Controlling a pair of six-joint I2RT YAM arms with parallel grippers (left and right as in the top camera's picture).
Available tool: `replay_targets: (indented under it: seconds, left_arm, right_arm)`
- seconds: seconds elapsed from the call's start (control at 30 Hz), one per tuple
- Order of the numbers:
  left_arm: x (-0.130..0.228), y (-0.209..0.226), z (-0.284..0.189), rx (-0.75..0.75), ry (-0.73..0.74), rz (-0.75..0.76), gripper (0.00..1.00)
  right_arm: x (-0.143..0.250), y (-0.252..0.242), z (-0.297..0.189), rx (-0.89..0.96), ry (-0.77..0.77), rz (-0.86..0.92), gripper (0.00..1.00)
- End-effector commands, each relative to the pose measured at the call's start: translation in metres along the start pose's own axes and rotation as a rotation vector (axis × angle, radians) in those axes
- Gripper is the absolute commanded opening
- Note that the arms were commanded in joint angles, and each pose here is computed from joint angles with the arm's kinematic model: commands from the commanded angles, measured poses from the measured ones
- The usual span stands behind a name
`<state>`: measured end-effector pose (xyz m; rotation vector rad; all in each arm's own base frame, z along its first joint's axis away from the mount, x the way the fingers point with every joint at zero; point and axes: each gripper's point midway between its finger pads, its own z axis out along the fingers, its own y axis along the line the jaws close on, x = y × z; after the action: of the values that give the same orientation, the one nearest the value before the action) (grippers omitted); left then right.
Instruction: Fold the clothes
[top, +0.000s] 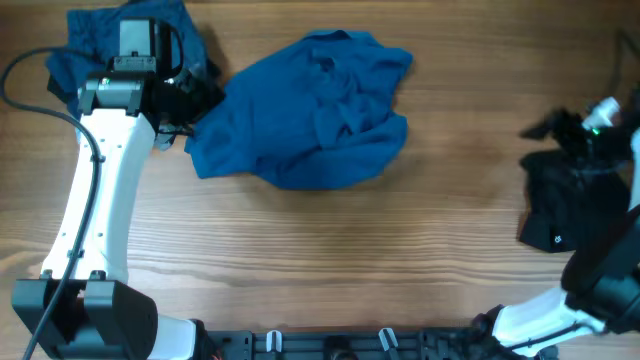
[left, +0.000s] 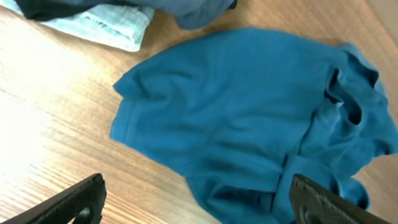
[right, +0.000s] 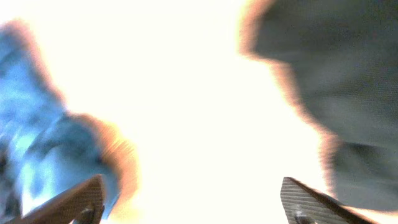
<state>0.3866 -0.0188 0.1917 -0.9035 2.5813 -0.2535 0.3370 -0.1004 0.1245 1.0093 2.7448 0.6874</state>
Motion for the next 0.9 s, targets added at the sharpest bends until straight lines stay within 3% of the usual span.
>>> replay_targets:
  seconds: [0.0, 0.03, 0.27, 0.43, 0.87]
  left_arm:
    - [0.009, 0.007, 0.004, -0.018, 0.03, -0.045, 0.96]
    - [0.014, 0.012, 0.012, -0.038, 0.052, -0.071, 0.97]
    - [0.043, 0.036, 0.053, -0.141, 0.17, -0.105, 0.98]
    - [0.054, 0.045, 0.09, -0.177, 0.216, -0.135, 0.96]
    - [0.068, 0.073, 0.142, -0.284, 0.318, -0.169, 0.95]
  right_arm:
    - [0.043, 0.103, -0.003, -0.224, 0.037, -0.383, 1.0]
    - [0.06, 0.127, 0.013, -0.21, 0.061, -0.467, 1.0]
    - [0.108, 0.19, 0.072, -0.048, 0.028, -0.603, 0.99]
    - [0.12, 0.214, 0.1, 0.011, -0.046, -0.682, 0.99]
    - [0.132, 0.218, 0.15, 0.062, -0.02, -0.805, 1.0]
